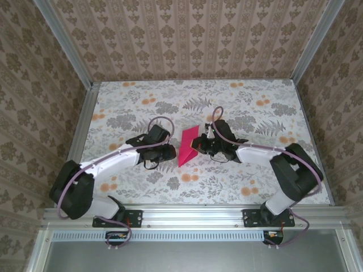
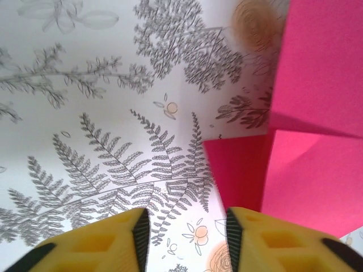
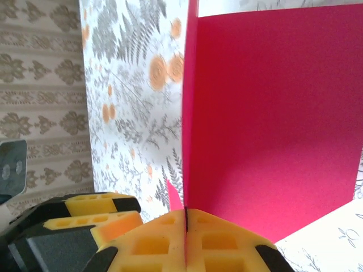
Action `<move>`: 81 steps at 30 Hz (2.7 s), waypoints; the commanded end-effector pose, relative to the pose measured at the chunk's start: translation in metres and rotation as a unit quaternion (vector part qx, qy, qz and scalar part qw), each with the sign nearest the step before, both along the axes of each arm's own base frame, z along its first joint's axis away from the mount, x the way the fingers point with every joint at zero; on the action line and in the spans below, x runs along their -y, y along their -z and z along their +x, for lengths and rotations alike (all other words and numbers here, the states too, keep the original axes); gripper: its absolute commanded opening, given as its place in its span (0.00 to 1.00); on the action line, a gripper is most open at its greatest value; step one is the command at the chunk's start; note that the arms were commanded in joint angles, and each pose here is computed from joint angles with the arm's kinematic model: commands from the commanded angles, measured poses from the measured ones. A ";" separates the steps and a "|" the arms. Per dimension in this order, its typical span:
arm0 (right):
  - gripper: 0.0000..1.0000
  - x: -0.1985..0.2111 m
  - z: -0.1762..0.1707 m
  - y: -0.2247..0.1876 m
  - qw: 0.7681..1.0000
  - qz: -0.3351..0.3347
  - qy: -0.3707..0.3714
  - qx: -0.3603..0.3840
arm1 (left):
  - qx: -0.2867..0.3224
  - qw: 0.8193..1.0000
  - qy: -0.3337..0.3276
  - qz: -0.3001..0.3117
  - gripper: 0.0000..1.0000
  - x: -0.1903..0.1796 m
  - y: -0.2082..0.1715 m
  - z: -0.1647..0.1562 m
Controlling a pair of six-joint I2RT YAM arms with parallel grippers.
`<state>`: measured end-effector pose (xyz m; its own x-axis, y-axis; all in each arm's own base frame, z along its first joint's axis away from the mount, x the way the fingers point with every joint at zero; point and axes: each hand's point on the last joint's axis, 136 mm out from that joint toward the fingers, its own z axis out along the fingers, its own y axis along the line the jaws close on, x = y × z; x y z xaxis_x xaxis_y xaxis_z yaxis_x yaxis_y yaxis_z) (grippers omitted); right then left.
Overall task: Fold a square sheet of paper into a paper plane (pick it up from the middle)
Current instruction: Fourth fold the wing at the center of the table.
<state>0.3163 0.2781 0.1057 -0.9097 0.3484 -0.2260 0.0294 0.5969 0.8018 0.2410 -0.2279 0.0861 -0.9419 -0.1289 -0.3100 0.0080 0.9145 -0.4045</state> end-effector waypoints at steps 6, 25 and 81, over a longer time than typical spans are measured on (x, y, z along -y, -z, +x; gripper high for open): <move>0.00 0.047 0.005 -0.012 0.988 -0.116 0.106 -0.003 | 0.112 0.993 0.043 0.010 0.64 -0.006 -0.046 0.025; 0.00 0.046 0.033 0.026 0.953 -0.148 0.235 -0.120 | 0.248 0.955 0.165 -0.008 0.85 0.015 -0.039 0.087; 0.04 0.019 0.015 0.030 0.964 -0.067 0.181 -0.185 | 0.421 0.822 0.382 0.016 0.45 0.101 0.012 0.027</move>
